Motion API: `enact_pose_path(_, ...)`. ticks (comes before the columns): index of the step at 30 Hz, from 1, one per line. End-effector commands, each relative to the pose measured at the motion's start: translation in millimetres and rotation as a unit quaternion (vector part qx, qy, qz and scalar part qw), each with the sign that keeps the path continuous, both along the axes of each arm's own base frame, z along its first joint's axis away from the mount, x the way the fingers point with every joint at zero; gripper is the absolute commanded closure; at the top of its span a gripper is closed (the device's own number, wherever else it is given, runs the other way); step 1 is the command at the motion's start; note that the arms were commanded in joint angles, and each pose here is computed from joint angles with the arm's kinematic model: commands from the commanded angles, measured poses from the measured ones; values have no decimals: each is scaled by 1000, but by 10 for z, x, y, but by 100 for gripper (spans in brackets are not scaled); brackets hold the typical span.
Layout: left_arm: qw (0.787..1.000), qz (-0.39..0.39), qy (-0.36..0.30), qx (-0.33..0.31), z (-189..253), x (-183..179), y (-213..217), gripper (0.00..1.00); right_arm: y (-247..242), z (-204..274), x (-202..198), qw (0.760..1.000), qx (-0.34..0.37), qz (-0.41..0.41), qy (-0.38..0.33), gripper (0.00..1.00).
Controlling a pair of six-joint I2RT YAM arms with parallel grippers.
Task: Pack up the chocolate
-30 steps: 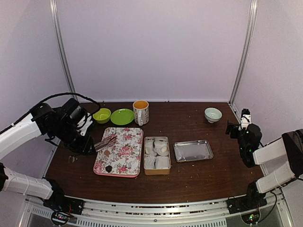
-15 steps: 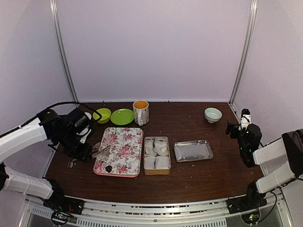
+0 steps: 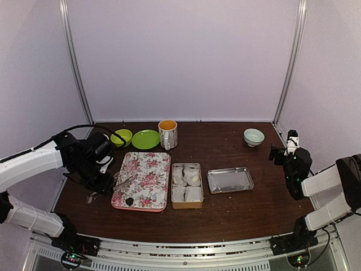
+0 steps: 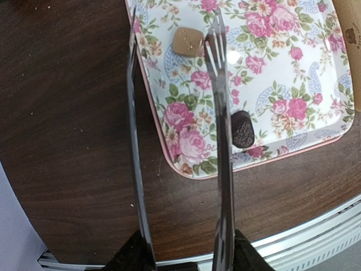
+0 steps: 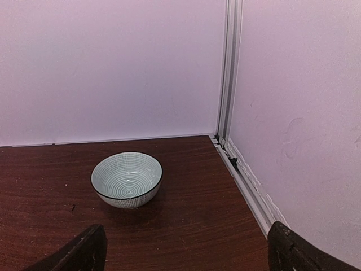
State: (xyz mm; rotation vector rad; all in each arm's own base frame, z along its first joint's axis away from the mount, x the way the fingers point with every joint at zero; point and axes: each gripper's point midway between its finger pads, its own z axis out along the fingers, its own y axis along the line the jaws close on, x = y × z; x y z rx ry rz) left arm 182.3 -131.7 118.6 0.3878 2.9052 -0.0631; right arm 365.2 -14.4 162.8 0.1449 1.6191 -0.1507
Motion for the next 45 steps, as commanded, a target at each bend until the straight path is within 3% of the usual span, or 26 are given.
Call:
enact_pose_path(1, 1000, -16, -5, -10, -11, 64, -97, 54, -38, 113, 31, 1000, 4, -9, -19, 0)
enact_pose_path(10, 999, 3, -43, 15, 270, 133, 52, 53, -38, 114, 32, 1000, 4, -9, -19, 0)
enact_pose_path(17, 998, 3, -56, -1, 459, 127, 38, 52, -35, 116, 34, 1000, 4, -9, -19, 0)
enact_pose_path(29, 999, -10, -21, -35, 222, 58, -128, 55, -38, 117, 33, 1000, 4, -9, -19, 0)
enact_pose_path(40, 1000, -8, -6, -5, 31, 61, -65, 56, -37, 117, 33, 1000, 5, -9, -19, 0)
enact_pose_path(45, 1000, -10, 0, -6, -7, 55, -82, 62, -34, 118, 34, 1000, 4, -9, -19, 0)
